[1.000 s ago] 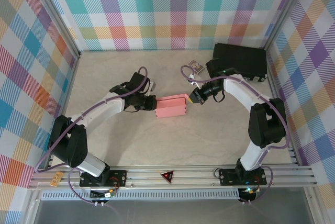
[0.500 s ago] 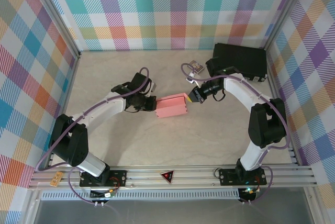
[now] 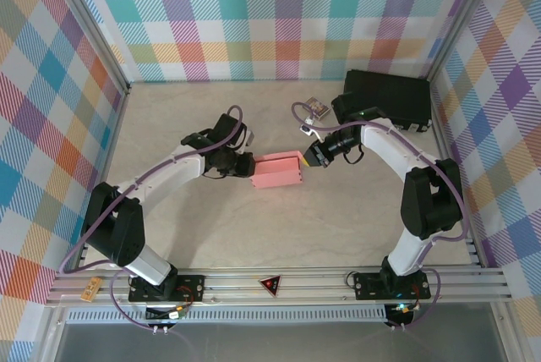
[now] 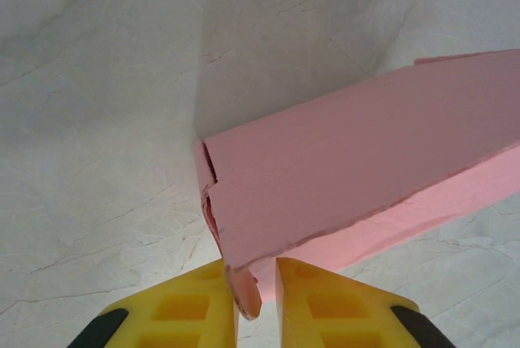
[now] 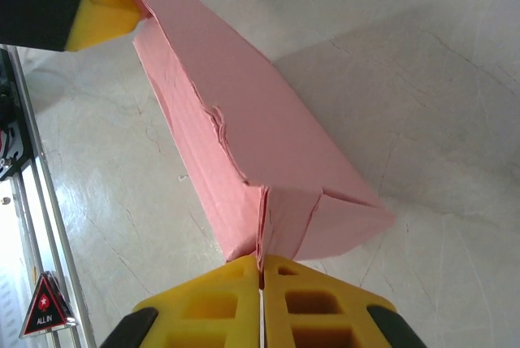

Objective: Fold the paper box

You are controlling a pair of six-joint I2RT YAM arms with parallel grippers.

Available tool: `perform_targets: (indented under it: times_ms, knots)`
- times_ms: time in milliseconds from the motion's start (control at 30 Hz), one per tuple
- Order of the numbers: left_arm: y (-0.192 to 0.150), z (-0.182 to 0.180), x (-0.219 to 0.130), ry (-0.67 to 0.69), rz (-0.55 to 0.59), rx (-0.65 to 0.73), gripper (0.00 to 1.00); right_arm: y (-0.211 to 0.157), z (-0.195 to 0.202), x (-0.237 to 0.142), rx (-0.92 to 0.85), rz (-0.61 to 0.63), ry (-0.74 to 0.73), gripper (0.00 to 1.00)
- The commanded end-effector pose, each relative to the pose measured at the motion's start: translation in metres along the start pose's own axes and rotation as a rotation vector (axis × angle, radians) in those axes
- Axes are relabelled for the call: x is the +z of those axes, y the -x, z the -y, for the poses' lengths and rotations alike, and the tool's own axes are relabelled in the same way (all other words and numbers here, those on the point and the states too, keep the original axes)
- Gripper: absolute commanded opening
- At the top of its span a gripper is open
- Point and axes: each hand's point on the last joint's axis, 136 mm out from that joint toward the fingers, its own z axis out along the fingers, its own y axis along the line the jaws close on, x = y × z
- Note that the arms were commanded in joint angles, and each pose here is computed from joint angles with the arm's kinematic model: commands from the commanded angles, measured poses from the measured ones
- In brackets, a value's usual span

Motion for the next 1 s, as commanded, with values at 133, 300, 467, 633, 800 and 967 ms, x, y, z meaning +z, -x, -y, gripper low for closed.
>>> perform_targets:
  times_ms: [133, 300, 467, 633, 800, 967]
  knots:
    - [0.006, 0.012, 0.001, -0.023, -0.006, 0.033, 0.2, 0.001, -0.004, 0.001, 0.01, -0.018, 0.005, 0.11]
    - [0.003, 0.007, 0.004, -0.002, -0.013, 0.028, 0.21, 0.0, -0.002, 0.002, 0.029, -0.026, -0.001, 0.14]
    - [0.002, 0.007, 0.008, -0.001, -0.021, 0.026, 0.2, 0.0, -0.003, 0.005, 0.039, -0.033, -0.005, 0.16]
    - [0.003, 0.006, 0.012, 0.004, -0.031, 0.023, 0.2, -0.001, -0.003, 0.007, 0.049, -0.042, -0.009, 0.18]
    - [0.005, 0.006, 0.012, 0.005, -0.031, 0.02, 0.2, -0.001, -0.004, 0.008, 0.057, -0.055, -0.003, 0.17]
    - [0.004, 0.005, 0.012, 0.01, -0.037, 0.022, 0.2, -0.005, -0.001, 0.011, 0.065, -0.075, -0.01, 0.13]
